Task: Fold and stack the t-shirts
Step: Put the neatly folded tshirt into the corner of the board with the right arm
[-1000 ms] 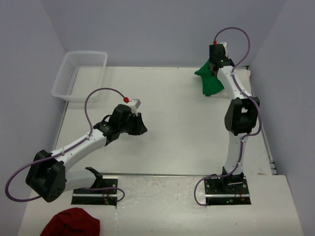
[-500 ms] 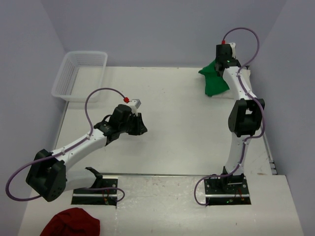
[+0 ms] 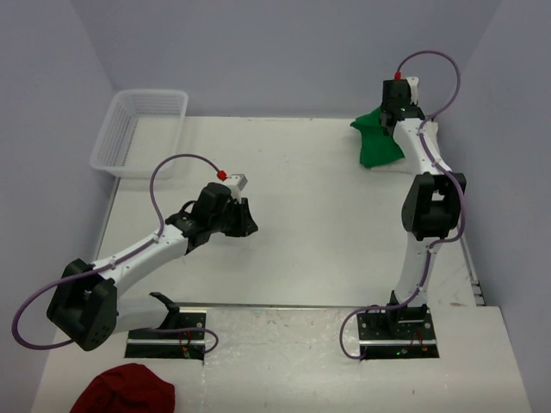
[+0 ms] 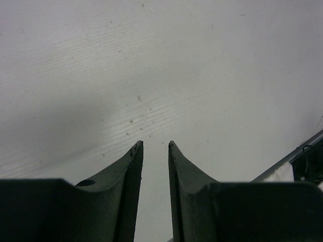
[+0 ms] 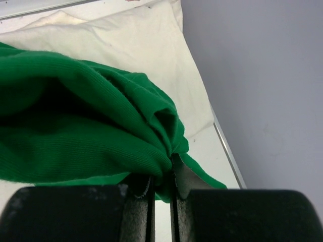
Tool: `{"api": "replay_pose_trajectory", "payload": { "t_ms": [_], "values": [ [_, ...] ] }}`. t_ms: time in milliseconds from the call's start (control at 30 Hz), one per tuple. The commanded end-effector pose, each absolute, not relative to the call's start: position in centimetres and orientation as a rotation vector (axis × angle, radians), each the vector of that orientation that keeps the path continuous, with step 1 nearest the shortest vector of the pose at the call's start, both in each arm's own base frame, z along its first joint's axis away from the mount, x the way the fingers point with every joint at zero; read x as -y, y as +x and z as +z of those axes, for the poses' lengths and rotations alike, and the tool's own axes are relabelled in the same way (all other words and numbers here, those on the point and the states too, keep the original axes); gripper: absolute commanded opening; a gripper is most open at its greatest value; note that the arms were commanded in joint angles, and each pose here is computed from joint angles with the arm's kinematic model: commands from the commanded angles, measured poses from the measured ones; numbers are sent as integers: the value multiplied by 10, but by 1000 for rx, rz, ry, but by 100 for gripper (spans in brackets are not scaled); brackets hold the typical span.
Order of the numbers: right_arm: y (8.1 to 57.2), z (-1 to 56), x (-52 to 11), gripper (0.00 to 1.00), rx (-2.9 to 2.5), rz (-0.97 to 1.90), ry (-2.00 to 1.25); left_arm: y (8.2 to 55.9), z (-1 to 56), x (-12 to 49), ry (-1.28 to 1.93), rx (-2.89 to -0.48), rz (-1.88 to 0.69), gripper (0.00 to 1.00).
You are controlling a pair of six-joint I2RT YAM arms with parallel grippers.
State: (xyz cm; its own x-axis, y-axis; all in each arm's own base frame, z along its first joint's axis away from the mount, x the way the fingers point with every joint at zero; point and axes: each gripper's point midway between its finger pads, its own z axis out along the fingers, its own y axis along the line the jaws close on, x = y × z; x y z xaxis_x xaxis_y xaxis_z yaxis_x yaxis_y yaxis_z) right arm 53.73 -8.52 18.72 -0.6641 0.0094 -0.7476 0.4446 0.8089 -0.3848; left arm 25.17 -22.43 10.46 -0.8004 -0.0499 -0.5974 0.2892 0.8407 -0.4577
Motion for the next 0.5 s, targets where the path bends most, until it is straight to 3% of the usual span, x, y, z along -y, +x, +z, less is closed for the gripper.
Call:
{"api": "replay_pose_trajectory", "payload": {
  "t_ms": [0,467],
  "values": [
    [535,244,102,0,-2041,-743,436,255,106,229,207,-2363,-745,28],
    [535,240,122,0,-2024,-826,502,253,103,230,211,-2367,-754,28]
  ]
}}
